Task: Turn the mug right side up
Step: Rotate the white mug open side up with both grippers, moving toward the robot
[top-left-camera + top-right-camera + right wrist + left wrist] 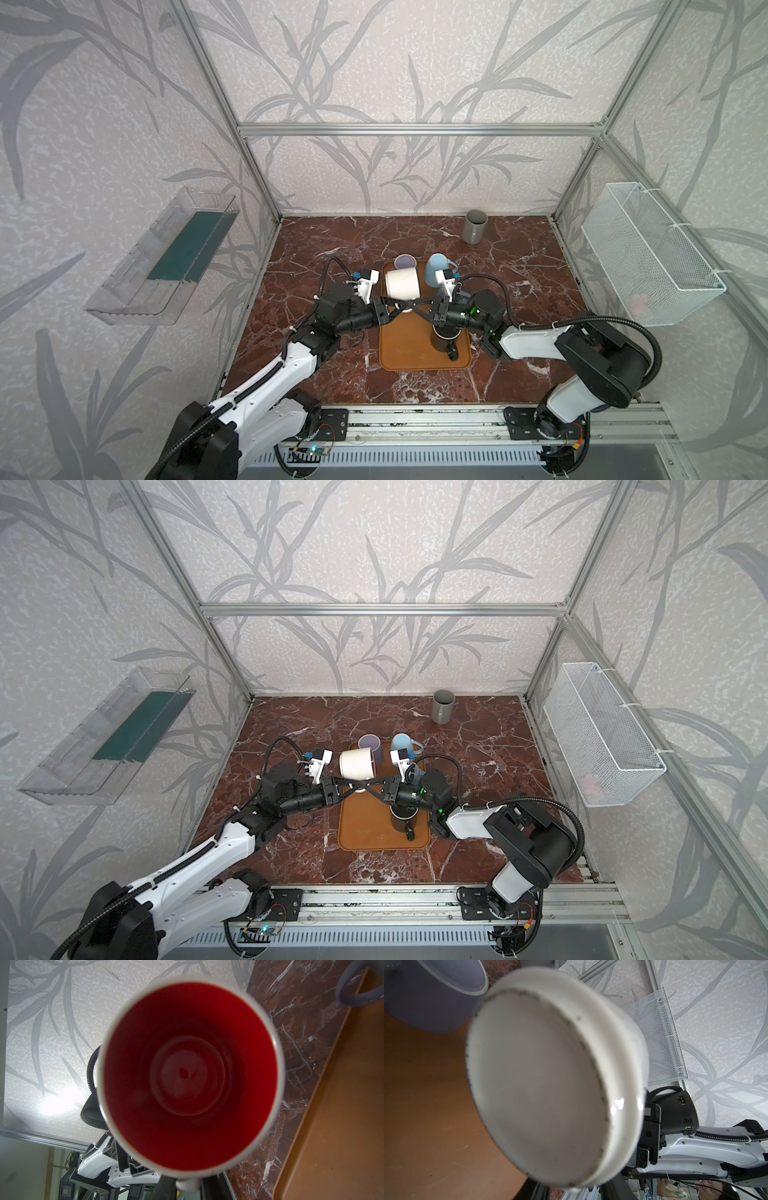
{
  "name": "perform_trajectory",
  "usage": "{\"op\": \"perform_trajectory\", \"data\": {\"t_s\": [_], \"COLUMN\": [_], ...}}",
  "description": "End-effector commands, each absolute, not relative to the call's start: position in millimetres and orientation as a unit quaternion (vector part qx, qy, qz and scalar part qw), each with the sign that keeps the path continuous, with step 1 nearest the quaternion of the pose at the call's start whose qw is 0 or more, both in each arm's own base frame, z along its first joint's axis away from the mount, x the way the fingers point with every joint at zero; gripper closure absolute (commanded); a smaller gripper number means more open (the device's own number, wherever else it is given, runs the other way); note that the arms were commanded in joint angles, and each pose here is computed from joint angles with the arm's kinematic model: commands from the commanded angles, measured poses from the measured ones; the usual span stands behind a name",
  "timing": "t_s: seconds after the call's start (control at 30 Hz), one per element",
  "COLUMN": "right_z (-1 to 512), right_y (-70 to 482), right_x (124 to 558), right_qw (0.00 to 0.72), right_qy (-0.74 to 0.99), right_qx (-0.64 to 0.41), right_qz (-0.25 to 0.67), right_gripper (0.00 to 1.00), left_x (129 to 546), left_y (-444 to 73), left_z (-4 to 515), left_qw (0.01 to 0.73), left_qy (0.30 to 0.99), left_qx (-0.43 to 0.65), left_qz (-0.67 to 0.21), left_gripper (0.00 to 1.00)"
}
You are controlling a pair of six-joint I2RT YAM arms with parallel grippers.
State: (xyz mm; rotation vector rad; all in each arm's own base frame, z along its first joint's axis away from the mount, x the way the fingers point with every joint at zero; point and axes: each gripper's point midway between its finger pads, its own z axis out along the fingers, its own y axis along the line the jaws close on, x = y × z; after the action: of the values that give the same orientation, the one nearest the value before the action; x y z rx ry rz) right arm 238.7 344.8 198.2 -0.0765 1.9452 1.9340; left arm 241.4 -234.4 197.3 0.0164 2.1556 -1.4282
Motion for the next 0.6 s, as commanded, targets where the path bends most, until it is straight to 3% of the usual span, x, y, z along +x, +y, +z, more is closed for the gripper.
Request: {"op": "perform_trajectory", "data": {"t_s": [0.0,0.57], "right_z": [216,189], "right_y": [349,355], "right_x": [234,234], "right_qw": [0.230,0.224], "right_qy": [0.672,0.724], "right_qx": [-0.068,-0.096], "right_qz": [0.701,0.646], "right_gripper": [1.00,1.00], "left_x": [240,239], "left_y": [-230,-216], "left_z": [208,211], "left_qw": [0.302,0.312], "left_qy": [0.795,0.802], "left_qx": [0.023,0.015], "left_qz": [-0.525,-0.509], "left_gripper": [0.61,0.61]}}
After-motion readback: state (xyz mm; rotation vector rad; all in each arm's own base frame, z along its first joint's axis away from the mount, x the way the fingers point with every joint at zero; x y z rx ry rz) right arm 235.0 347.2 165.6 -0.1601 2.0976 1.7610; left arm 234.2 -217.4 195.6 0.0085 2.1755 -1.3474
